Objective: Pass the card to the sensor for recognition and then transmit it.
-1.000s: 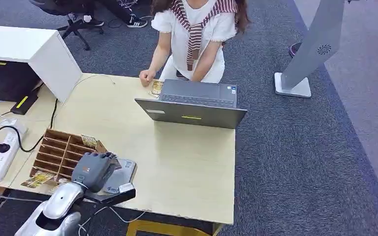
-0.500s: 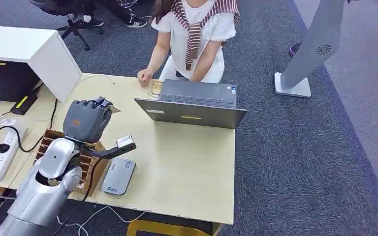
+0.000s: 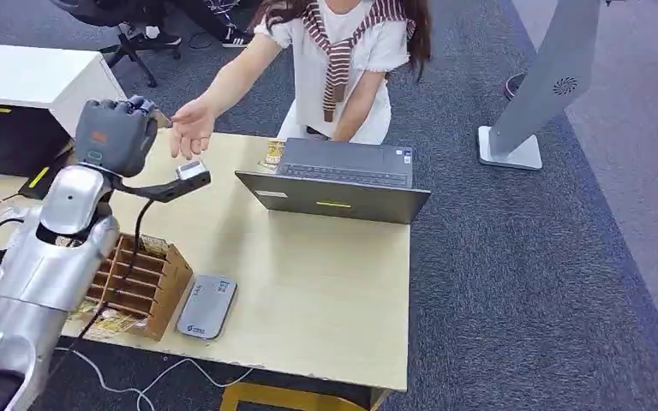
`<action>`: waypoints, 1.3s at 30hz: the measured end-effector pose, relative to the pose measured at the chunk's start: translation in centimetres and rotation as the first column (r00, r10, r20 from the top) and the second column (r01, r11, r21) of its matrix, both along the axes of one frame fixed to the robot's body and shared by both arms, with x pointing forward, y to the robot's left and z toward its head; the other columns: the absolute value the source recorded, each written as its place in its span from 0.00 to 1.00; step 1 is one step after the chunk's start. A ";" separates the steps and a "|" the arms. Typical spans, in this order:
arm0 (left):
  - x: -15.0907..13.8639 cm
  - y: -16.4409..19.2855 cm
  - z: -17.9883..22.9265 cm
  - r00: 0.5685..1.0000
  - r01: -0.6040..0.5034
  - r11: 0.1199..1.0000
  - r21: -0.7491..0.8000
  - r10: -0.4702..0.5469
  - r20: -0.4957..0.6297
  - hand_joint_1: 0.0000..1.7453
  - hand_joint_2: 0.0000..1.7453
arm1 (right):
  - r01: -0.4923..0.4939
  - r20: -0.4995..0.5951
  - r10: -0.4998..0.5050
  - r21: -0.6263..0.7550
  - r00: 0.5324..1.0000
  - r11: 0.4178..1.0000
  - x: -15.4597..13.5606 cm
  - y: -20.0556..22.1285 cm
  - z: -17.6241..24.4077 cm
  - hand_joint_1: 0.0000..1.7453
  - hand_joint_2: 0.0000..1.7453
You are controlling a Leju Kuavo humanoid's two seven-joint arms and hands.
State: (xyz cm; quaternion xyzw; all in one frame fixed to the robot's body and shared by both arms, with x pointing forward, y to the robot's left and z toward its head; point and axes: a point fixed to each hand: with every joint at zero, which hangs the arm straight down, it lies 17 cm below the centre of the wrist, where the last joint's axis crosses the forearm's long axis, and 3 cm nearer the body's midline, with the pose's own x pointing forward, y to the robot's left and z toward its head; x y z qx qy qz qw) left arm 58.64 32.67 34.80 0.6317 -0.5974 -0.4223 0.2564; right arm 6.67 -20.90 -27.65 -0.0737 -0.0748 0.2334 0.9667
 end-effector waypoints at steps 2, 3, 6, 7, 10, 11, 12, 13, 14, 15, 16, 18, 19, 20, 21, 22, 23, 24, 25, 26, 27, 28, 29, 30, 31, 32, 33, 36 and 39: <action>1.2 1.1 0.7 0.999 -0.035 0.999 0.010 0.035 -0.006 1.00 1.00 | -0.002 0.000 0.002 0.001 1.000 1.000 0.0 0.0 0.0 0.00 1.00; 1.6 1.4 0.9 0.999 -0.049 0.999 0.013 0.049 -0.011 1.00 1.00 | -0.003 0.000 0.003 0.001 1.000 1.000 0.0 0.0 0.0 0.00 1.00; 2.6 2.0 0.9 0.997 -0.077 0.997 0.012 0.077 -0.027 1.00 1.00 | -0.004 -0.008 0.004 -0.003 1.000 1.000 -0.1 -0.1 0.0 0.00 1.00; 2.8 2.1 0.9 0.996 -0.082 0.997 0.010 0.082 -0.031 1.00 1.00 | -0.005 -0.009 0.004 -0.004 1.000 1.000 -0.1 -0.1 0.0 0.00 1.00; 3.3 2.4 0.5 0.994 -0.097 0.995 0.002 0.097 -0.048 1.00 1.00 | -0.006 -0.011 0.006 -0.006 1.000 1.000 -0.1 -0.2 0.0 0.00 1.00; 3.4 2.4 0.3 0.994 -0.099 0.995 0.000 0.099 -0.052 1.00 1.00 | -0.006 -0.010 0.006 -0.007 1.000 1.000 -0.1 -0.2 0.0 0.00 1.00; 3.5 2.3 0.2 0.994 -0.100 0.995 -0.002 0.099 -0.055 1.00 1.00 | -0.006 -0.010 0.006 -0.007 1.000 1.000 -0.1 -0.2 0.0 0.00 1.00; 3.6 2.4 0.1 0.993 -0.101 0.995 -0.005 0.100 -0.058 1.00 1.00 | -0.006 -0.010 0.006 -0.007 1.000 1.000 -0.1 -0.2 0.0 0.00 1.00; 3.6 2.4 0.0 0.993 -0.101 0.995 -0.007 0.100 -0.060 0.00 1.00 | -0.006 -0.010 0.006 -0.008 1.000 1.000 -0.1 -0.3 0.0 0.00 1.00; 3.6 2.3 -0.2 0.993 -0.101 0.995 -0.010 0.100 -0.063 0.00 1.00 | -0.006 -0.011 0.006 -0.008 1.000 1.000 -0.1 -0.2 0.0 0.00 1.00; 3.7 2.4 -0.3 0.993 -0.100 0.995 -0.013 0.099 -0.062 0.00 1.00 | -0.006 -0.011 0.006 -0.008 1.000 1.000 -0.1 -0.2 0.0 0.00 1.00; 3.6 2.3 -0.2 0.994 -0.099 0.995 -0.025 0.097 -0.051 0.00 1.00 | -0.006 -0.012 0.006 -0.009 1.000 1.000 -0.2 -0.3 0.0 0.00 1.00; 3.6 2.3 -0.2 0.994 -0.101 0.994 -0.029 0.099 -0.048 0.00 1.00 | -0.006 -0.013 0.006 -0.009 1.000 1.000 -0.2 -0.3 0.0 0.00 1.00; 3.6 2.3 -0.2 0.994 -0.101 0.994 -0.031 0.100 -0.047 0.00 1.00 | -0.006 -0.012 0.006 -0.010 1.000 1.000 -0.2 -0.3 0.0 0.00 1.00; 3.6 2.3 -0.2 0.994 -0.100 0.995 -0.031 0.098 -0.043 0.00 1.00 | -0.006 -0.012 0.006 -0.010 1.000 1.000 -0.2 -0.3 0.0 0.00 1.00; 3.6 2.2 -0.2 0.995 -0.098 0.995 -0.032 0.097 -0.039 0.00 1.00 | -0.005 -0.012 0.005 -0.010 1.000 1.000 -0.2 -0.3 0.0 0.00 1.00; 3.5 2.0 -0.2 0.995 -0.094 0.995 -0.034 0.093 -0.033 0.00 1.00 | -0.005 -0.012 0.004 -0.010 1.000 1.000 -0.2 -0.3 0.0 0.00 1.00; 3.5 1.9 -0.2 0.995 -0.091 0.995 -0.035 0.090 -0.030 0.00 1.00 | -0.003 -0.013 0.003 -0.010 1.000 1.000 -0.2 -0.3 0.0 0.00 1.00; 3.4 1.7 -0.4 0.996 -0.087 0.996 -0.035 0.086 -0.028 0.00 1.00 | -0.003 -0.013 0.003 -0.011 1.000 1.000 -0.2 -0.3 0.0 0.00 1.00; 3.2 1.4 -0.6 0.996 -0.080 0.996 -0.038 0.079 -0.027 0.00 1.00 | -0.003 -0.013 0.002 -0.012 1.000 1.000 -0.2 -0.3 0.0 0.00 1.00; 2.9 1.0 -0.9 0.997 -0.071 0.997 -0.040 0.070 -0.026 0.00 1.00 | -0.002 -0.015 0.002 -0.012 1.000 1.000 -0.2 -0.4 0.0 0.00 1.00; 2.6 0.4 -1.2 0.998 -0.056 0.997 -0.048 0.055 -0.020 0.00 1.00 | 0.000 -0.015 0.000 -0.012 1.000 1.000 -0.2 -0.4 0.0 0.00 1.00; 2.1 -0.2 -1.4 0.999 -0.038 0.998 -0.056 0.037 -0.011 0.00 1.00 | 0.003 -0.014 -0.003 -0.013 1.000 1.000 -0.2 -0.4 0.0 0.00 1.00; 1.5 -0.8 -1.7 1.000 -0.017 0.998 -0.063 0.017 -0.001 0.00 1.00 | 0.010 -0.014 -0.011 -0.012 1.000 1.000 -0.2 -0.4 0.0 0.00 1.00; 0.9 -1.4 -2.2 1.000 0.001 0.997 -0.072 0.000 0.004 0.00 1.00 | 0.016 -0.014 -0.016 -0.012 1.000 1.000 -0.2 -0.4 0.0 0.00 1.00; 0.2 -2.1 -2.4 1.000 0.025 0.996 -0.080 -0.024 0.014 0.00 1.00 | 0.019 -0.015 -0.019 -0.011 1.000 1.000 -0.2 -0.4 0.0 0.00 1.00; -0.5 -2.7 -2.7 0.999 0.044 0.995 -0.089 -0.042 0.022 0.00 1.00 | 0.020 -0.015 -0.020 -0.012 1.000 1.000 -0.2 -0.4 -0.1 0.00 1.00; -3.7 -4.7 -4.2 0.992 0.120 0.986 -0.118 -0.115 0.050 0.00 1.00 | 0.046 -0.015 -0.046 -0.018 0.999 0.999 -0.3 -0.6 -0.1 0.00 1.00; -8.4 -6.3 -6.7 0.979 0.200 0.967 -0.155 -0.192 0.066 0.00 1.00 | 0.084 -0.024 -0.084 -0.021 0.996 0.996 -0.7 -0.7 -0.1 0.00 1.00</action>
